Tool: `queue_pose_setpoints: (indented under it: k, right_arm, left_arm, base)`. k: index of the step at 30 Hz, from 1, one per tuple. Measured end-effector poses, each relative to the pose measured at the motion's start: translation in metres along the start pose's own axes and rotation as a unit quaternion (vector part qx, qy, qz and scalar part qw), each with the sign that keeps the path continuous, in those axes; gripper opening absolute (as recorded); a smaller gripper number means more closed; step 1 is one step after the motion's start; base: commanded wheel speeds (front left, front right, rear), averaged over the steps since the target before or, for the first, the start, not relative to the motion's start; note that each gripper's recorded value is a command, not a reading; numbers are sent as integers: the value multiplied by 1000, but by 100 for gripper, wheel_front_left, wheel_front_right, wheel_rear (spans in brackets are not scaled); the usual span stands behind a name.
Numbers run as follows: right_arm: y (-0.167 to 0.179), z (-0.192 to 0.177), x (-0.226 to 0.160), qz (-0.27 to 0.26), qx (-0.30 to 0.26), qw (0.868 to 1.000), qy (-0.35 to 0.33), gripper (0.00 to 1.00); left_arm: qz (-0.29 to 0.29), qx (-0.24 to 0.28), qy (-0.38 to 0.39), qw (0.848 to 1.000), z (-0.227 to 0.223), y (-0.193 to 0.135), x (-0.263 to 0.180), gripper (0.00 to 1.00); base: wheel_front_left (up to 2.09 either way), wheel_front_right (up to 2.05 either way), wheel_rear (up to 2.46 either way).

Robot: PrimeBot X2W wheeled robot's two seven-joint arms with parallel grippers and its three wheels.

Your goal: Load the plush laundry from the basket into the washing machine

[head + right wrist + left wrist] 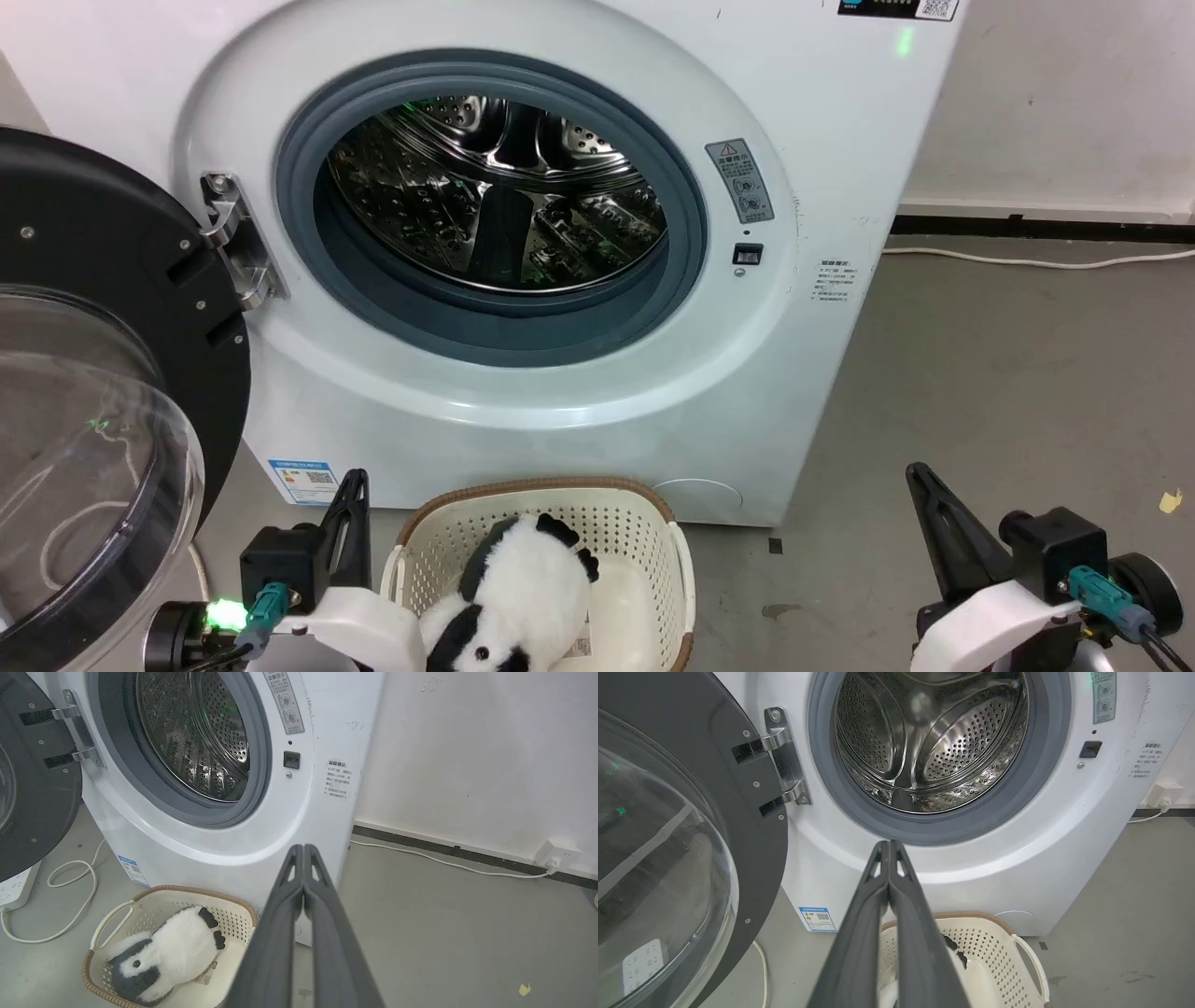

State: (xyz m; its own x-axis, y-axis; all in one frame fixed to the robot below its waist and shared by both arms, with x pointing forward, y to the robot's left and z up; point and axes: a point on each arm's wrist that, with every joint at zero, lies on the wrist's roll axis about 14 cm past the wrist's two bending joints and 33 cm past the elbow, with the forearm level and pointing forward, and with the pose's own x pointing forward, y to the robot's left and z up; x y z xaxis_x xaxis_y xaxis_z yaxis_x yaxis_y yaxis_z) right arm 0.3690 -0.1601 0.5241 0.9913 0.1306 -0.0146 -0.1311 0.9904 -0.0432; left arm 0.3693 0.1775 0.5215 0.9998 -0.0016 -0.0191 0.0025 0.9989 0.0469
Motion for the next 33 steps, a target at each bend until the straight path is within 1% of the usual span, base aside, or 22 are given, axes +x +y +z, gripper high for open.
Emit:
queue_pose_setpoints:
  k: [20, 21, 33]
  right_arm:
    - [0, 0, 0, 0, 0, 1000, 0, 0]
    - [0, 0, 0, 0, 0, 1000, 0, 100]
    - [-3, -6, 1, -5, 9, 1000, 2, 100]
  left_arm:
    - [0, 0, 1, 1000, 0, 0, 0, 0]
    - [0, 0, 1, 1000, 0, 0, 0, 100]
    - [-15, -7, 13, 1000, -12, -10, 4, 100]
  base:
    - [0, 0, 0]
    - [0, 0, 0]
    - [0, 0, 0]
